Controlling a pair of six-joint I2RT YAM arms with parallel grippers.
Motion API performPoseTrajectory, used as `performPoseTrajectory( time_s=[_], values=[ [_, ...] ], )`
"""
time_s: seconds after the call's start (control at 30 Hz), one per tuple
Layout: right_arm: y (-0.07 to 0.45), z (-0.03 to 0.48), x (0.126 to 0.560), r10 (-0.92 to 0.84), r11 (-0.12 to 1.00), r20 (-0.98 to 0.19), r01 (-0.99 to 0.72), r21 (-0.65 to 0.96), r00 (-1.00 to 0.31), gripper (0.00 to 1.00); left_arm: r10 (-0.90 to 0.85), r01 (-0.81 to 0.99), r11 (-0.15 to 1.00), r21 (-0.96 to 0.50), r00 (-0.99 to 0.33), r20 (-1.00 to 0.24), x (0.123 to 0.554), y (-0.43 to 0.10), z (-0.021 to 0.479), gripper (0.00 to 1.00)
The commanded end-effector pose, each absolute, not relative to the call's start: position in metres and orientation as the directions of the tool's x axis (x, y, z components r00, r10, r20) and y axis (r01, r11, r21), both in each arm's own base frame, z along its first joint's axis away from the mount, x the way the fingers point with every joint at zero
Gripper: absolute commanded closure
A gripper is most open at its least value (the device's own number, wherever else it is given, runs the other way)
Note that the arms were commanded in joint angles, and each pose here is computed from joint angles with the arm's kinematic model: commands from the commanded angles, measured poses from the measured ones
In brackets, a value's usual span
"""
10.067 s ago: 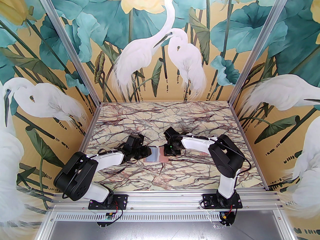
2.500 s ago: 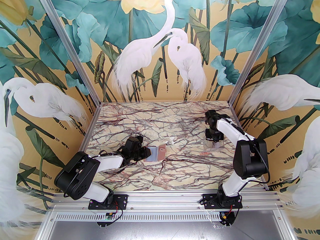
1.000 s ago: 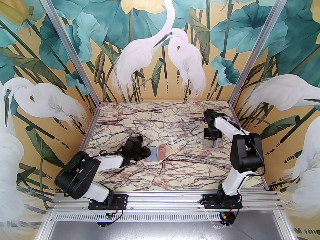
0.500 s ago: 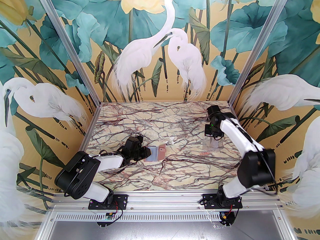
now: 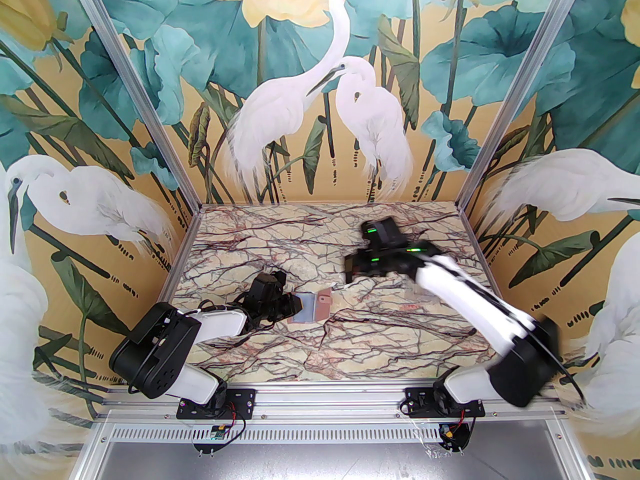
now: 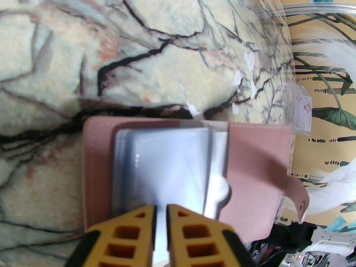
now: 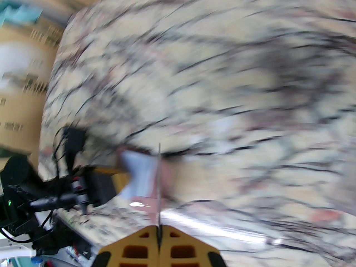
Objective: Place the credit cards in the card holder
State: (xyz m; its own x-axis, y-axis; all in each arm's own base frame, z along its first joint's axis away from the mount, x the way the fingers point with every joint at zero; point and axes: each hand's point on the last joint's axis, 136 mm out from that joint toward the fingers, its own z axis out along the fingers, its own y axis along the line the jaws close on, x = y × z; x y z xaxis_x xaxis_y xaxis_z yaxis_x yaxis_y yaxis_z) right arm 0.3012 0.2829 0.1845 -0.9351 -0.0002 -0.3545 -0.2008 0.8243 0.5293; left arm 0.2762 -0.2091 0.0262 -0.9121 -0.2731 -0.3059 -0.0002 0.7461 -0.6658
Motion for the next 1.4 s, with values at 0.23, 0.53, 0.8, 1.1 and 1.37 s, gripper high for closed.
performPoseTrajectory(
  time_s=[0.23, 0.53, 0.8, 1.1, 1.37],
  values=[
    [0.355, 0.150, 0.306, 0.045, 0.790, -0.265, -0.128, 0.599, -0.963, 1.00, -0.274, -0.073, 0.786, -0.614, -0.931, -0.241, 0.262, -0.196, 0.000, 0.83],
    [0.346, 0.105, 0.285, 0.065, 0.812, -0.187, -0.057, 0.581, -0.980, 1.00, -0.274, -0.075, 0.786, -0.614, -0.932, -0.236, 0.261, -0.196, -0.001, 0.83],
    [0.332, 0.072, 0.268, 0.083, 0.818, -0.133, -0.009, 0.575, -0.988, 1.00, -0.275, -0.074, 0.785, -0.615, -0.932, -0.238, 0.262, -0.196, -0.001, 0.83],
    [0.334, 0.056, 0.264, 0.105, 0.776, -0.138, -0.005, 0.630, -0.985, 1.00, -0.277, -0.076, 0.784, -0.616, -0.931, -0.238, 0.261, -0.195, 0.000, 0.83],
    [0.328, 0.044, 0.258, 0.112, 0.760, -0.132, -0.001, 0.650, -0.985, 1.00, -0.288, -0.071, 0.789, -0.610, -0.920, -0.265, 0.264, -0.192, 0.015, 0.82]
  ],
)
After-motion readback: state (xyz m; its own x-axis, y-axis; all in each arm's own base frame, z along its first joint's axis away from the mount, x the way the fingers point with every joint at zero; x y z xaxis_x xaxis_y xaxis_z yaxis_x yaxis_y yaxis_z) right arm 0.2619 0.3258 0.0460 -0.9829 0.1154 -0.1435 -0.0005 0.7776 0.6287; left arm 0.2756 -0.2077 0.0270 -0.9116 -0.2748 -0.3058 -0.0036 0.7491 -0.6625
